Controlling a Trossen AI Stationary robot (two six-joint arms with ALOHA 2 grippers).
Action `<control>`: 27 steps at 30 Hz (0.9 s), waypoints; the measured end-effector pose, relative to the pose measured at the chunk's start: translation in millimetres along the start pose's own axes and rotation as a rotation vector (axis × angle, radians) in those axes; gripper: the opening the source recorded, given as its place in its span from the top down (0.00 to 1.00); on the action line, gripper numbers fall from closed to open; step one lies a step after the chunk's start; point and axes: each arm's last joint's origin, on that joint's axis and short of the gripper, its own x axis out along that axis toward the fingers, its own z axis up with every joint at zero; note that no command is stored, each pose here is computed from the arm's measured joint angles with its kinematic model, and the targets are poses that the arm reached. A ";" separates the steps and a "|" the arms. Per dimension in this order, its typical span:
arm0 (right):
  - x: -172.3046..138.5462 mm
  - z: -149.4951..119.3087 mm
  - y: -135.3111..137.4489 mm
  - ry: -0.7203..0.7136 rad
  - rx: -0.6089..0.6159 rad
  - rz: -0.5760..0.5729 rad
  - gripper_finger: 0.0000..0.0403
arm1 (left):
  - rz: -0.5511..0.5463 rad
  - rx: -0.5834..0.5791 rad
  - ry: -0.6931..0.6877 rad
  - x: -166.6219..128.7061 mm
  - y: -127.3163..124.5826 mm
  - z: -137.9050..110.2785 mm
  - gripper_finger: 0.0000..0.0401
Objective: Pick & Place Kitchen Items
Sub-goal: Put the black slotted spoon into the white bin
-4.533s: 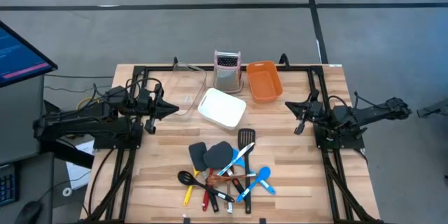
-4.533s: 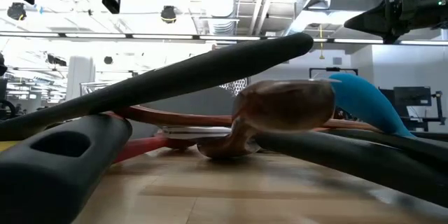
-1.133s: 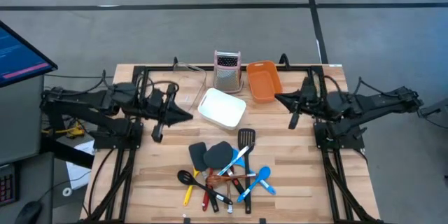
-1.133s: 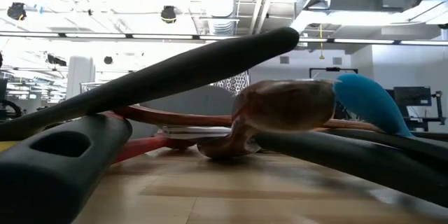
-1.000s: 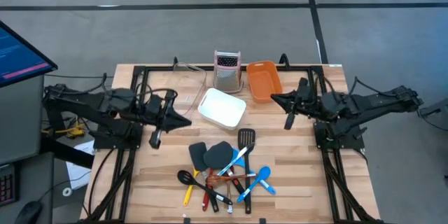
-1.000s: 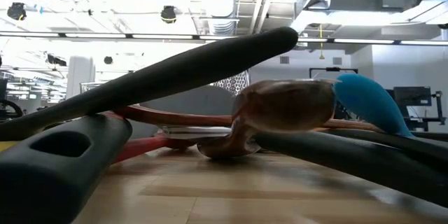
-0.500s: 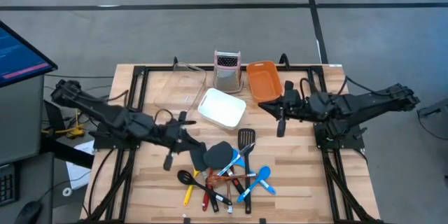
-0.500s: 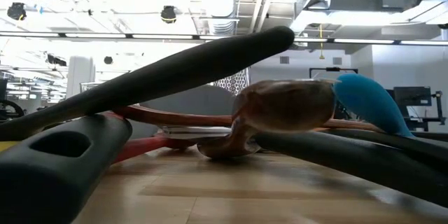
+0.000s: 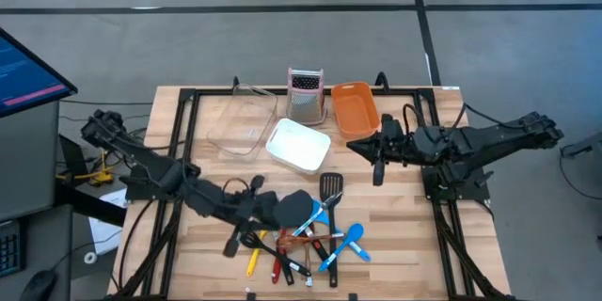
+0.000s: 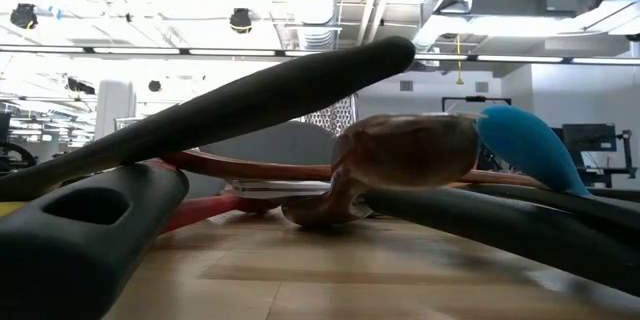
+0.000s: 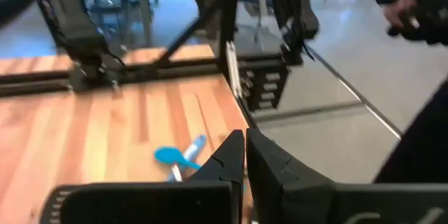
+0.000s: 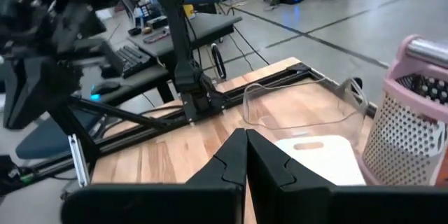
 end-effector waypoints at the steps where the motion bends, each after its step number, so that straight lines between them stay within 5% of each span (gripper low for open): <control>1: 1.3 -0.9 0.4 0.004 0.011 -0.002 1.00 | -0.005 0.006 0.018 0.0 -2.3 -2.0 1.00; 19: 47.1 -33.7 12.6 0.111 0.044 -0.056 1.00 | 0.011 -0.044 0.346 15.5 -21.9 -45.8 1.00; 27: 49.6 -34.8 11.6 0.114 0.061 -0.062 1.00 | 0.054 0.067 0.542 44.8 -24.0 -80.5 1.00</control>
